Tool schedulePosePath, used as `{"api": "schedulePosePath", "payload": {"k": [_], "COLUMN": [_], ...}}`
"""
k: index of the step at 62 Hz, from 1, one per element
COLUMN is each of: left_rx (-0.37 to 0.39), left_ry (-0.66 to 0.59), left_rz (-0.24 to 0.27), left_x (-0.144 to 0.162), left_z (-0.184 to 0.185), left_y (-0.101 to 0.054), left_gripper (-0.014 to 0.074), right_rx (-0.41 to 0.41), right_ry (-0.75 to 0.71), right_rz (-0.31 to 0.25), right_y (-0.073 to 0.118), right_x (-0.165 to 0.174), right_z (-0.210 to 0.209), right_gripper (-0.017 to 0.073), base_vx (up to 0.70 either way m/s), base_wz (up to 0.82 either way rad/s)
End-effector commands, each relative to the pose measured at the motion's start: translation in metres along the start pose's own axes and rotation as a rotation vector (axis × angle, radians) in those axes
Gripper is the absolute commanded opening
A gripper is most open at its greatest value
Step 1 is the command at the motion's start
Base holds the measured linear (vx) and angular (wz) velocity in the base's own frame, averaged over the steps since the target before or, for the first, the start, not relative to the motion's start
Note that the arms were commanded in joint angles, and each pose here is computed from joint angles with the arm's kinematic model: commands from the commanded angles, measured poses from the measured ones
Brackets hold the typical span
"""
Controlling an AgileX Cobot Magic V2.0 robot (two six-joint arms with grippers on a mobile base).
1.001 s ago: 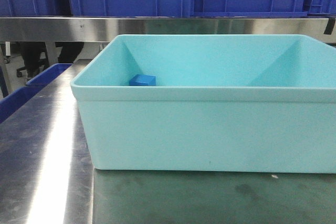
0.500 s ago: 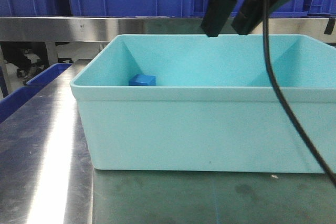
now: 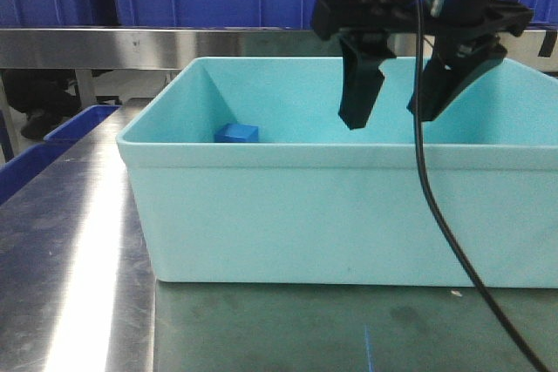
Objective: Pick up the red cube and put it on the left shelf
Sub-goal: 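Lower the open right gripper into the teal tub over the red cube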
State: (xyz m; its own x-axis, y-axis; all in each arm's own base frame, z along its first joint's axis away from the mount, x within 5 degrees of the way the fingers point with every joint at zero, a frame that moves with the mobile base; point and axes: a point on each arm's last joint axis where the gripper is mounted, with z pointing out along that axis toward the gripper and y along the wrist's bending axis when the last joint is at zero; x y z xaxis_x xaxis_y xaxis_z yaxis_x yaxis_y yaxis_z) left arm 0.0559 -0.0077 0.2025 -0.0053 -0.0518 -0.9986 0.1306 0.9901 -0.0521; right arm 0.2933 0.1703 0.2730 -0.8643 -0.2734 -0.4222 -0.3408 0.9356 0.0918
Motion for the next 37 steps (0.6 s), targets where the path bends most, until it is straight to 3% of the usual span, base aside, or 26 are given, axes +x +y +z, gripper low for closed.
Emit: {"api": "schedulePosePath", "payload": {"k": [1, 28, 37], "left_rx": [0.001, 0.001, 0.001], "left_ry": [-0.081, -0.081, -0.081], "left_rz": [-0.009, -0.009, -0.009], "left_x": [-0.001, -0.001, -0.001], "left_z": [0.0, 0.0, 0.0], "left_y": [0.0, 0.0, 0.0], "left_gripper": [0.0101, 0.0101, 0.0101], "right_rx": [-0.013, 0.035, 0.034], "right_ry": [-0.125, -0.022, -0.032], "right_rz": [-0.002, -0.031, -0.033], "right_y": [0.0, -0.003, -0.003], "right_x": [-0.015, -0.016, -0.017], "right_z": [-0.016, 0.041, 0.042], "right_gripper": [0.0531, 0.0524, 0.0433], "base_vx": [0.0, 0.0, 0.0], "base_wz": [0.0, 0.0, 0.0]}}
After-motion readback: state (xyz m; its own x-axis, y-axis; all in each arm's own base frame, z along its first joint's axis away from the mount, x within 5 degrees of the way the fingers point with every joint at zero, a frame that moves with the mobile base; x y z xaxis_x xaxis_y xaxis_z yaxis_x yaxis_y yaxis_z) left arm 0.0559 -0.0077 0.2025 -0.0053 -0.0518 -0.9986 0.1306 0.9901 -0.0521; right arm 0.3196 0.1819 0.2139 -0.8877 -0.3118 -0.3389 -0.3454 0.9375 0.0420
